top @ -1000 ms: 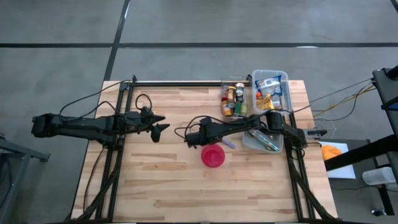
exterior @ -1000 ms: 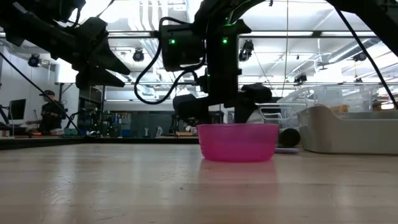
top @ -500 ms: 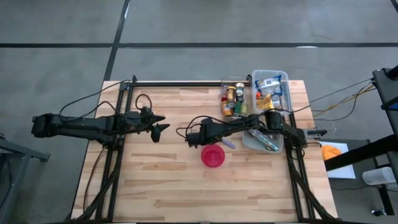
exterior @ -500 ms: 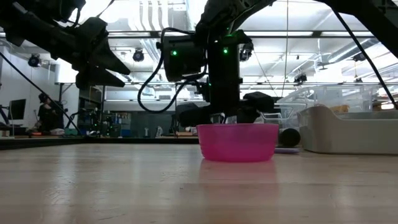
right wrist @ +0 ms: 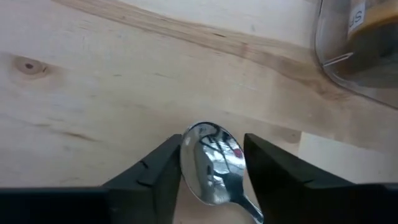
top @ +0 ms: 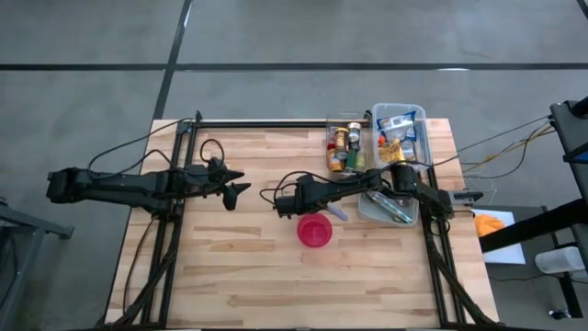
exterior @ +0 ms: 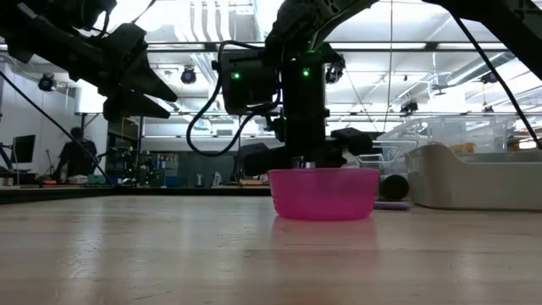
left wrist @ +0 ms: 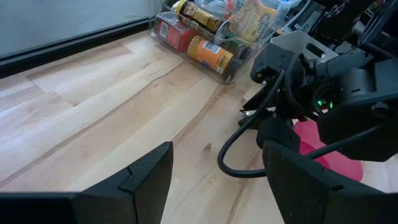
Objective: Pick & Place Food Item
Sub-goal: Put the purple spoon into the gray bin
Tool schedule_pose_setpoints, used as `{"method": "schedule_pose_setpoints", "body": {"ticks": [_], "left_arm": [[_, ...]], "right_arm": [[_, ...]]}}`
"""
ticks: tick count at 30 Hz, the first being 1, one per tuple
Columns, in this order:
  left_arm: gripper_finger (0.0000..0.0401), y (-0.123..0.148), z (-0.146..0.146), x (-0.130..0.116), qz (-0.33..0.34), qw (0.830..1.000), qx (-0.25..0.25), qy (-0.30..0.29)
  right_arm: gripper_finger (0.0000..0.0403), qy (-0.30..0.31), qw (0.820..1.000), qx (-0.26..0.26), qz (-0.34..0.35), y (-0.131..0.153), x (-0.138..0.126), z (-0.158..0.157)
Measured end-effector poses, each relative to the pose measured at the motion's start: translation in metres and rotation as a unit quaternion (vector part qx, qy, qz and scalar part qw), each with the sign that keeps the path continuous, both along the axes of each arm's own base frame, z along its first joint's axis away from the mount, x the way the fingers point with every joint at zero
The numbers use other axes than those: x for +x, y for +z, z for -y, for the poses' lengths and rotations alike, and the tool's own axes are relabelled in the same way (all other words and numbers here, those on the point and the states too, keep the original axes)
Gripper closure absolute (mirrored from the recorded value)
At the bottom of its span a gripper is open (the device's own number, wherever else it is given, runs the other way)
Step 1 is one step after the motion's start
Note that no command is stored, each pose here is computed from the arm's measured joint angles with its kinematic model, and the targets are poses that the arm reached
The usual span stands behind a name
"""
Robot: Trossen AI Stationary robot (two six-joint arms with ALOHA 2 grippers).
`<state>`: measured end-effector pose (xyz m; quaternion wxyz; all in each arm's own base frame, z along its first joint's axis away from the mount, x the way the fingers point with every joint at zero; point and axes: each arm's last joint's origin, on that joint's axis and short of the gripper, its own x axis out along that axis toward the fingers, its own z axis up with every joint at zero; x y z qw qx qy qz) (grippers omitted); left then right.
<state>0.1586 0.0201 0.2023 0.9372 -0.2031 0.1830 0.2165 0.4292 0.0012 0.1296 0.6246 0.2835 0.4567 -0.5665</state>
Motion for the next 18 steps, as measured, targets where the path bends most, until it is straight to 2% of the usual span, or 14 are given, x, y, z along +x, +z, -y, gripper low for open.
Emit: {"method": "schedule_pose_setpoints", "body": {"ticks": [18], "left_arm": [[0.0153,0.0000,0.0000,0.0000,0.000,1.000,0.000,0.000]], "right_arm": [[0.0383,0.040,0.999,-0.001,-0.024,-0.0014,-0.0007,0.0002]]}}
